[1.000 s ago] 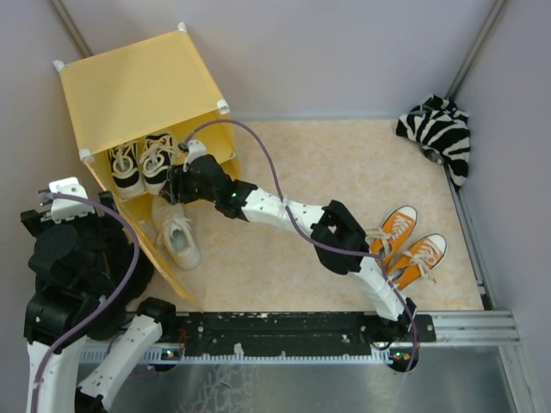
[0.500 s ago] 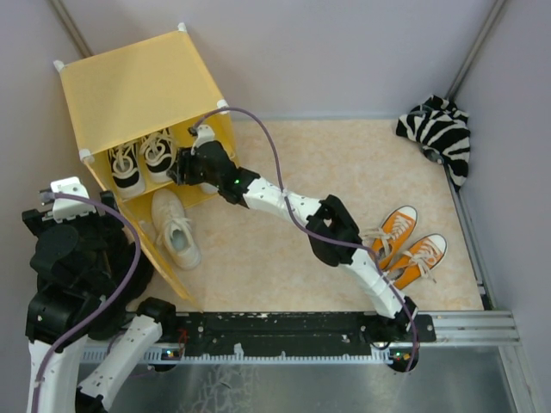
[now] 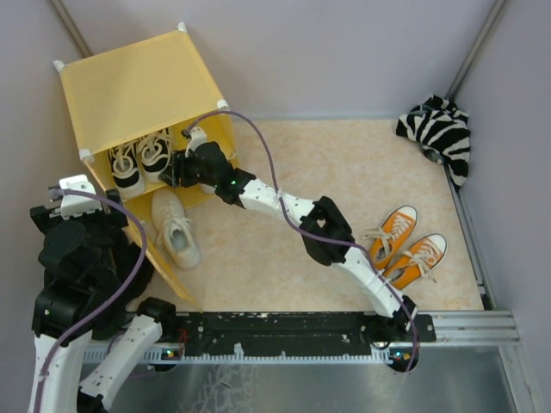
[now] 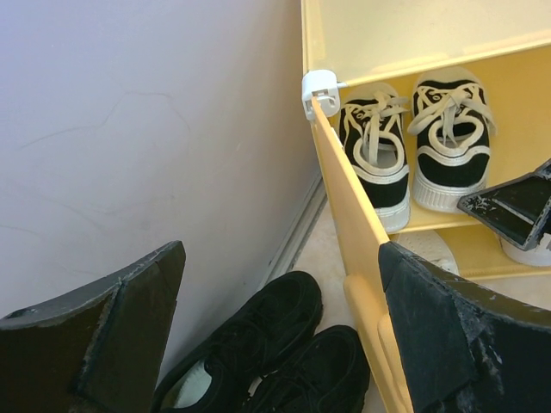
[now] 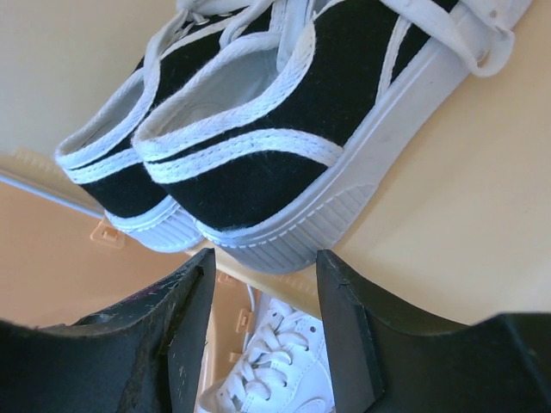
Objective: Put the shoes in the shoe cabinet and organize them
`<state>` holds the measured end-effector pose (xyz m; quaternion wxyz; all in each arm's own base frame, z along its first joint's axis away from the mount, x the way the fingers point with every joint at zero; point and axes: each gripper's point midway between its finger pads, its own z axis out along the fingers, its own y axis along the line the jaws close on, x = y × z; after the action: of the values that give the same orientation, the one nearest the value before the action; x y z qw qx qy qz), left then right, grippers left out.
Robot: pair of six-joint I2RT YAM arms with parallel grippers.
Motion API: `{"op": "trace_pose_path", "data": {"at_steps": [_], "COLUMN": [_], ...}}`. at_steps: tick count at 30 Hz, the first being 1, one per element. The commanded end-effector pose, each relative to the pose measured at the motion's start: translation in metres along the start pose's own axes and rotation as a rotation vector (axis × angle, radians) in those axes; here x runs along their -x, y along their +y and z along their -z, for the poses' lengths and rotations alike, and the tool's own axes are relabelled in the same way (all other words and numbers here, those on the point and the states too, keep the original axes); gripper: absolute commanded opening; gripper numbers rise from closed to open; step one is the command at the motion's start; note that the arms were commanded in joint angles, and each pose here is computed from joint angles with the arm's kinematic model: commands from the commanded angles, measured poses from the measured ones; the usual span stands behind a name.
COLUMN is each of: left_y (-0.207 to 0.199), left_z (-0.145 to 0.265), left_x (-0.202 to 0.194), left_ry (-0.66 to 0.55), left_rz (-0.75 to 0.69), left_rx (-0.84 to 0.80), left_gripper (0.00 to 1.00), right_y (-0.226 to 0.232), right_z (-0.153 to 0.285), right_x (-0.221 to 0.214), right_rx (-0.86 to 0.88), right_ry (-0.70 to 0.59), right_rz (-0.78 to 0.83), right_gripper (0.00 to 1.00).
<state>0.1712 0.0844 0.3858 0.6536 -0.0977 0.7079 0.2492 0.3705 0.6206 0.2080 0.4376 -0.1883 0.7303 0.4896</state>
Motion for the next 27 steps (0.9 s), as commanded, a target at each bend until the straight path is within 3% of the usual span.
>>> {"op": "trace_pose_path", "data": {"at_steps": [1, 9, 18, 23, 27], "left_y": [-0.006, -0.007, -0.004, 0.001, 0.002], "left_z": [-0.005, -0.006, -0.004, -0.001, 0.000], "left_x": [0.004, 0.002, 0.003, 0.003, 0.001], "left_ry": [-0.016, -0.026, -0.039, -0.048, -0.049], "left_rz": [-0.002, 0.000, 0.004, -0.002, -0.008], "left_rx": [-0.008, -0.007, -0.002, 0.008, 0.007], "left_gripper": [0.99, 0.99, 0.99, 0.99, 0.99], "right_y": [0.033, 0.017, -0.028, -0.039, -0.029], "right_z": [0.010, 0.038, 0.001, -0.009, -0.018], "right_x": [0.033, 0.059, 0.049, 0.044, 0.040], "right_rx": [0.107, -0.032, -0.195, -0.205, -0.112], "right_ry": [-0.070, -0.180, -0.197, -0.237, -0.239], "right_rz": [0.030, 0.036, 0.072, 0.091, 0.092], "right_gripper": [0.50, 0.52, 0.54, 0.55, 0.56]}}
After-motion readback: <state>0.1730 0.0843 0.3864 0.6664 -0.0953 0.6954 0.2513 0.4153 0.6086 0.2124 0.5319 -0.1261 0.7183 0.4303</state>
